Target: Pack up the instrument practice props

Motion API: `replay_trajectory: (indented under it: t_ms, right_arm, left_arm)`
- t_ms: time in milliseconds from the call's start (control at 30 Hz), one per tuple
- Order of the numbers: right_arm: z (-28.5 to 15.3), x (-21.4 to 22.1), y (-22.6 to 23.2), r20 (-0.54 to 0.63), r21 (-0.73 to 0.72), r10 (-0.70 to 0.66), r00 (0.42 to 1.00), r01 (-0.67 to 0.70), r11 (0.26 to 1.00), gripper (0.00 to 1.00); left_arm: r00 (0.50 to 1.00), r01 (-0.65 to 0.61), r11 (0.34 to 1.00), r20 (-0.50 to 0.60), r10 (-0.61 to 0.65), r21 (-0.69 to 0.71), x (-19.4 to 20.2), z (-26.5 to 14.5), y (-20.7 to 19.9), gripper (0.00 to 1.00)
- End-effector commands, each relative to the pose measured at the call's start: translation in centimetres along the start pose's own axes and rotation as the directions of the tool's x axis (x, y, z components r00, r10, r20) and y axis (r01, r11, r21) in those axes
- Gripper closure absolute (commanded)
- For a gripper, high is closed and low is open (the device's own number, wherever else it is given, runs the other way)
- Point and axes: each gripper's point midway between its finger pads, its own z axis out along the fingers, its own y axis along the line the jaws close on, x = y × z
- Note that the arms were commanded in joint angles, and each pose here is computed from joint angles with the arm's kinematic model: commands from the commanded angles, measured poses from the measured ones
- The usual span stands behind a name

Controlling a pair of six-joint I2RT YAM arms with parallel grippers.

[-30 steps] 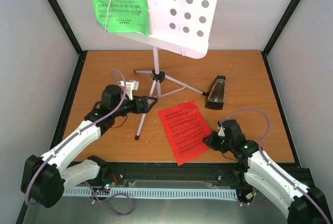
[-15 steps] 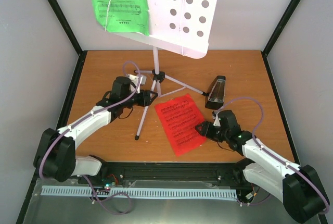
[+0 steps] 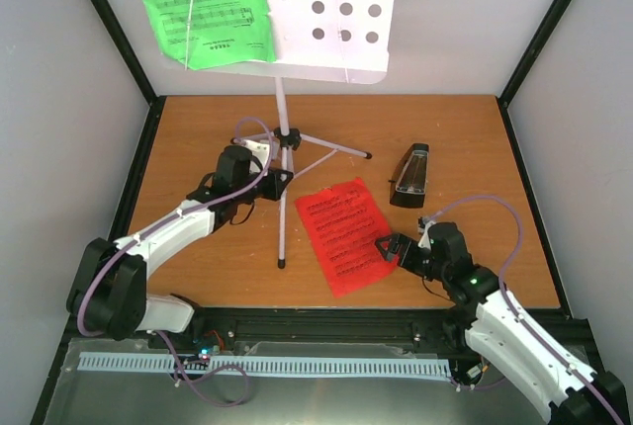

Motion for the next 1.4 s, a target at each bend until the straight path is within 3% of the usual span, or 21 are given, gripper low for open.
replay_trajectory:
  t_ms: [0, 400, 633, 733, 900, 1000, 1200, 1367]
  right_arm:
    - [-0.6, 0.9, -1.6, 0.007, 0.05, 0.048, 0.999, -0.048, 0.998, 0.0]
    - [-2.6, -0.4, 0.3, 0.063, 0.008, 0.049, 0.997, -0.049, 0.999, 0.0]
    - [-4.3, -1.2, 0.2, 0.111, 0.053, 0.021, 0.994, -0.027, 0.998, 0.0]
    - [-4.9, -1.6, 0.6, 0.13, 0.046, 0.019, 0.991, -0.026, 0.999, 0.0]
    - [-7.6, -4.2, 6.1, 0.202, -0.115, -0.036, 0.979, 0.06, 0.991, 0.0]
    - [-10.9, -6.6, 11.8, 0.29, -0.246, -0.122, 0.949, 0.197, 0.949, 0.0]
    - [-14.9, -9.5, 22.9, 0.317, -0.48, -0.264, 0.911, 0.394, 0.784, 0.0]
    - [-17.3, -12.7, 30.6, 0.391, -0.53, -0.355, 0.849, 0.523, 0.668, 0.02]
  left_arm:
    - [0.988, 0.155, 0.975, 0.051, -0.148, -0.157, 0.2, -1.2, 3.1, 0.97]
    - [0.93, 0.356, 0.934, 0.105, -0.352, -0.025, -1.1, 2.6, -0.7, 1.0]
    - [0.92, 0.39, 0.921, 0.039, -0.39, 0.003, 0.0, 5.6, -2.1, 0.95]
    - [0.924, 0.38, 0.925, 0.023, -0.381, 0.032, 0.3, 5.6, -2.6, 0.78]
    - [0.947, 0.318, 0.947, 0.035, -0.319, 0.031, -0.2, 3.7, -2.4, 0.2]
    - [0.939, 0.335, 0.942, 0.071, -0.335, 0.024, -0.5, 0.8, -0.6, 0.02]
    - [0.943, 0.267, 0.962, 0.187, -0.274, 0.063, -2.1, -6.4, 2.8, 0.01]
    - [0.926, 0.23, 0.967, 0.28, -0.253, 0.113, -4.7, -12.2, 3.1, 0.0]
